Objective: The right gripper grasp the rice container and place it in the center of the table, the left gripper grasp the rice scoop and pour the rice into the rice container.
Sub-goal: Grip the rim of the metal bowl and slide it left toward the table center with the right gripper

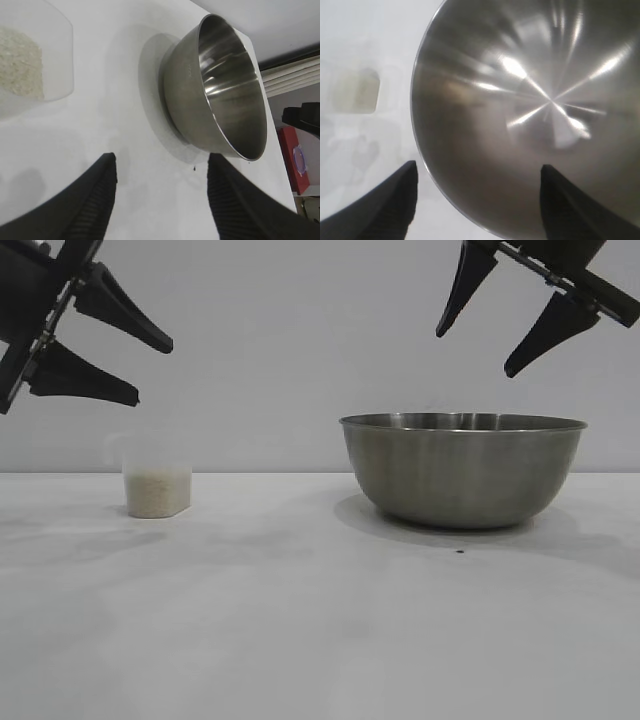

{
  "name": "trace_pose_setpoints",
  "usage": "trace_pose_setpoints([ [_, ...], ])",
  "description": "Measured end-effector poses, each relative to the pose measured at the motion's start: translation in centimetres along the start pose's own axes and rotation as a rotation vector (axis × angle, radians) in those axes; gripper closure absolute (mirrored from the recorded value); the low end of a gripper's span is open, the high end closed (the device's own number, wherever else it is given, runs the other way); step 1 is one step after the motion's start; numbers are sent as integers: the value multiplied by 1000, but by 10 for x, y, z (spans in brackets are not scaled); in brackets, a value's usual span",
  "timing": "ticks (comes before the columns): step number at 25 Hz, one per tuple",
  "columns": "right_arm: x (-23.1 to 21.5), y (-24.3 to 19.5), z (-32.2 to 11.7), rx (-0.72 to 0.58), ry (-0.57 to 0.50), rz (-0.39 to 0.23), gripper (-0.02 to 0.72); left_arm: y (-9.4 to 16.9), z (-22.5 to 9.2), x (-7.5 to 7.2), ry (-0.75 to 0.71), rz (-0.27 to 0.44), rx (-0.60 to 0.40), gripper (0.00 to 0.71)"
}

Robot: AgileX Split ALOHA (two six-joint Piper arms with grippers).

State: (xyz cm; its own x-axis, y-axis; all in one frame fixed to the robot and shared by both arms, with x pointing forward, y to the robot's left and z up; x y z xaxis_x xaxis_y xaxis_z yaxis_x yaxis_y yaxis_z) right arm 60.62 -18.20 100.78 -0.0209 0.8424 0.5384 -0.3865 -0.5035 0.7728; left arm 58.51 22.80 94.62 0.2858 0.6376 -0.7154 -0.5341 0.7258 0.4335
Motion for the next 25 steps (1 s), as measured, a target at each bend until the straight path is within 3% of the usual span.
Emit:
trace_pose_setpoints([
  [17,1,1,0,9,3,4,207,0,0,0,0,-4,1,326],
  [25,22,20,19,-6,80,35,207,0,0,-1,1,-13,1,326],
])
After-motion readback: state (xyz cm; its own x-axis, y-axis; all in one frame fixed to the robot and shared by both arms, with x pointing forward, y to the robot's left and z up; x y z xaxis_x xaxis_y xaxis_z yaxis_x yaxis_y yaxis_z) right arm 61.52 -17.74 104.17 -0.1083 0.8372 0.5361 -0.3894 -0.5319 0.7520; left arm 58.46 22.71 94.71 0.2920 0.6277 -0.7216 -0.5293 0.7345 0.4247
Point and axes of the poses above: a point on each arm's last joint axis where the gripper is mounted, y pointing back along that axis away from the gripper, x along the wrist's bending axis when the last joint is at zero, z = x × y, the point moved 1 cm from there along -y, pointing out along that axis toward the gripper, and after that the axes turned 4 degrees about -y, right-handed, at the moved point
